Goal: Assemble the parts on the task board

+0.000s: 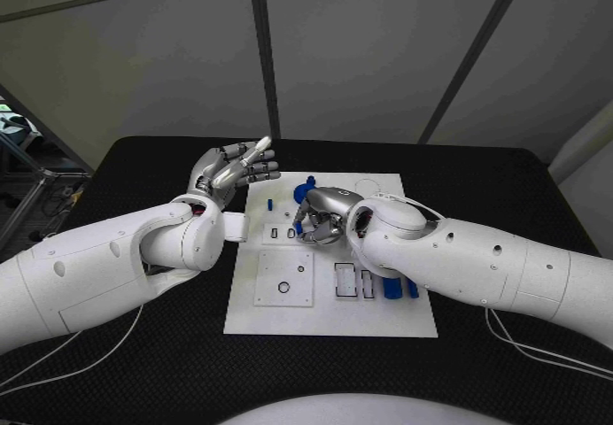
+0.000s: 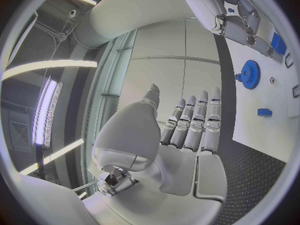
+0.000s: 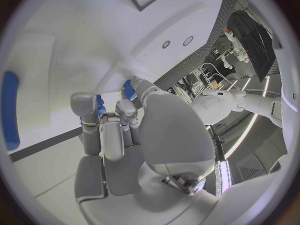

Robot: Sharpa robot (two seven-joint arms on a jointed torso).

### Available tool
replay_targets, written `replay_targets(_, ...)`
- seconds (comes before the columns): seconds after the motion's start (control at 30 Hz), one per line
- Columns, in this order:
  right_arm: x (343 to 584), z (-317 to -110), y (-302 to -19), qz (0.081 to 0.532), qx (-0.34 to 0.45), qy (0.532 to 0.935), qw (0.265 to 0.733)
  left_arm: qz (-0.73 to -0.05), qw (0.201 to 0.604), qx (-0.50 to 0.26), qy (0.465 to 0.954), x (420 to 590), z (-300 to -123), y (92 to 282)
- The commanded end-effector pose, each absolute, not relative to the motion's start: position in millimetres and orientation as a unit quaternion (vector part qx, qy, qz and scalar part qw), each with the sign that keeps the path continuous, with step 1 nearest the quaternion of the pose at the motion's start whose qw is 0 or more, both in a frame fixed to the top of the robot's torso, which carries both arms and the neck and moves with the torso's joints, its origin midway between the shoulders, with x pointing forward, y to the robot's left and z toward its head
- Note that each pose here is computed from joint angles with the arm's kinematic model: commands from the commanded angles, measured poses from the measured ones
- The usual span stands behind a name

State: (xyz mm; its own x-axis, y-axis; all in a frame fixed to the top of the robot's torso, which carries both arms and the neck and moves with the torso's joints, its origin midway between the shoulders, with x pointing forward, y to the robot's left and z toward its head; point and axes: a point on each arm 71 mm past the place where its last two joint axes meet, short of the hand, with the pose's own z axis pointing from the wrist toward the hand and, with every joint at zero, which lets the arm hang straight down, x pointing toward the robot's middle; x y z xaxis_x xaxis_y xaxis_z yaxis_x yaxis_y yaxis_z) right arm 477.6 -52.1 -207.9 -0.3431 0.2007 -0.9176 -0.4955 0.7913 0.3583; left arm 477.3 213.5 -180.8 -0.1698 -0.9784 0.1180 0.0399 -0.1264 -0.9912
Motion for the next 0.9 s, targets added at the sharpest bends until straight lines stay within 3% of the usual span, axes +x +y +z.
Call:
replay_targets(0.03, 477.4, -212.5, -53.6, 0.297, -0.104, 0.769, 0.557, -0.589, 0.434, -0.468, 0.496, 477.6, -179.0, 211.9)
replay_targets(0.9, 478.2, -209.6, -54.4, 0.306, -0.094, 0.756, 0.571, -0.588, 0.433, -0.469, 0.497, 478.1, -179.7, 212.1)
